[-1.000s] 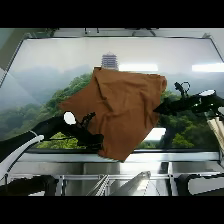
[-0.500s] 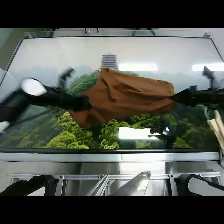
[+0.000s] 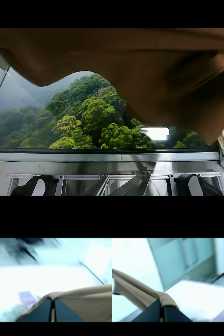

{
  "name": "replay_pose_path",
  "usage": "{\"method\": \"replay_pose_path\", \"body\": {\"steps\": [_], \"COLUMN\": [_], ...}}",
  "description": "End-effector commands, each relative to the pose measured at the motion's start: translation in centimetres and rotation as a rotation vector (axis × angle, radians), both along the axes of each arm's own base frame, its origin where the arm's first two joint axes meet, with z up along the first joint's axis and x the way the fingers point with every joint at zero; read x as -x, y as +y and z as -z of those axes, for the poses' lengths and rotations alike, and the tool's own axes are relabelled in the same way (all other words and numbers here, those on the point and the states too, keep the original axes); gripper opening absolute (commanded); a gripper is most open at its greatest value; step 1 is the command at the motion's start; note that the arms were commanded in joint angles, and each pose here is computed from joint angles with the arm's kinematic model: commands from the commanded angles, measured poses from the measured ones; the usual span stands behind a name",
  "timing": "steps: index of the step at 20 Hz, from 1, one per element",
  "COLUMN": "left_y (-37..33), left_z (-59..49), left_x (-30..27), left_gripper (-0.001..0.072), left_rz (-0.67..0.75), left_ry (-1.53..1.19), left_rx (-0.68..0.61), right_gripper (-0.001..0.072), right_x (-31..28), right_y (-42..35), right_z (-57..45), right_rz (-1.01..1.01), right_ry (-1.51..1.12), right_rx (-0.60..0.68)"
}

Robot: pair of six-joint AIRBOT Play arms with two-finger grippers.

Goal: Fold the shirts.

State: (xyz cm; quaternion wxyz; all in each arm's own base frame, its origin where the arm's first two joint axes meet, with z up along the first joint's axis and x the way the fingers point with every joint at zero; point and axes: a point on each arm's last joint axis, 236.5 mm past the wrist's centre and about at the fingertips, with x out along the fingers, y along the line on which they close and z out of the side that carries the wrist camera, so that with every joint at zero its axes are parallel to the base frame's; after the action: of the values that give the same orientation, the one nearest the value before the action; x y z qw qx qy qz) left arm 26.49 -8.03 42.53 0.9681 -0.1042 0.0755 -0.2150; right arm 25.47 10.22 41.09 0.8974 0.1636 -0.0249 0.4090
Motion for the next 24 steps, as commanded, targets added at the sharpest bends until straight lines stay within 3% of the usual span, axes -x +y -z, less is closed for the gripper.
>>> {"method": "replay_pose_path", "body": {"steps": [1,4,7,9,13,14,15,16,17,18,19,20,24], "left_y": [2.2,1.2,-0.4,0.1,2.5,3.2,3.8,4.6,5.3,6.1,6.9,7.8,9.2], "left_z": [-0.8,5.7,15.3,22.4,35.2,37.5,39.1,40.3,40.9,41.2,41.2,41.2,41.2], "left_x": [1.0,-2.3,-6.4,-9.9,-15.8,-17.2,-18.6,-19.9,-20.7,-20.9,-20.7,-20.4,-16.5], "left_gripper": [0.0023,0.0023,0.0023,0.0023,0.0024,0.0026,0.0031,0.0219,0.0337,0.0337,0.0336,0.0336,0.0335], "left_rz": [-0.115,0.014,0.13,0.109,0.081,0.091,0.099,0.117,0.143,0.179,0.204,0.202,0.246], "left_ry": [-0.042,0.166,0.438,0.586,0.852,0.904,0.945,0.984,1.016,1.053,1.088,1.131,1.276], "left_rx": [-0.047,0.011,0.038,0.021,0.038,0.047,0.062,0.074,0.081,0.085,0.096,0.128,0.202], "right_gripper": [0.0021,0.0022,0.0021,0.0021,0.0022,0.0063,0.0245,0.0325,0.0324,0.0322,0.0265,0.015,0.0148], "right_x": [0.2,-4.5,-12.3,-17.6,-26.1,-27.4,-28.1,-28.6,-28.8,-28.4,-27.4,-25.9,-18.4], "right_y": [-2.0,-3.9,-1.9,0.5,1.1,1.0,0.7,0.0,-1.1,-2.7,-4.3,-5.9,-10.7], "right_z": [-4.9,-1.6,8.0,16.6,29.6,31.6,32.9,33.5,33.5,33.2,32.7,32.3,36.1], "right_rz": [0.28,0.229,0.071,0.003,0.045,0.038,0.028,0.026,0.03,0.033,0.012,-0.021,-0.085], "right_ry": [-0.18,-0.044,0.227,0.419,0.667,0.725,0.778,0.831,0.86,0.882,0.904,0.927,1.163], "right_rx": [0.098,0.07,0.11,0.155,0.107,0.081,0.048,0.001,-0.031,-0.059,-0.083,-0.092,-0.006]}}
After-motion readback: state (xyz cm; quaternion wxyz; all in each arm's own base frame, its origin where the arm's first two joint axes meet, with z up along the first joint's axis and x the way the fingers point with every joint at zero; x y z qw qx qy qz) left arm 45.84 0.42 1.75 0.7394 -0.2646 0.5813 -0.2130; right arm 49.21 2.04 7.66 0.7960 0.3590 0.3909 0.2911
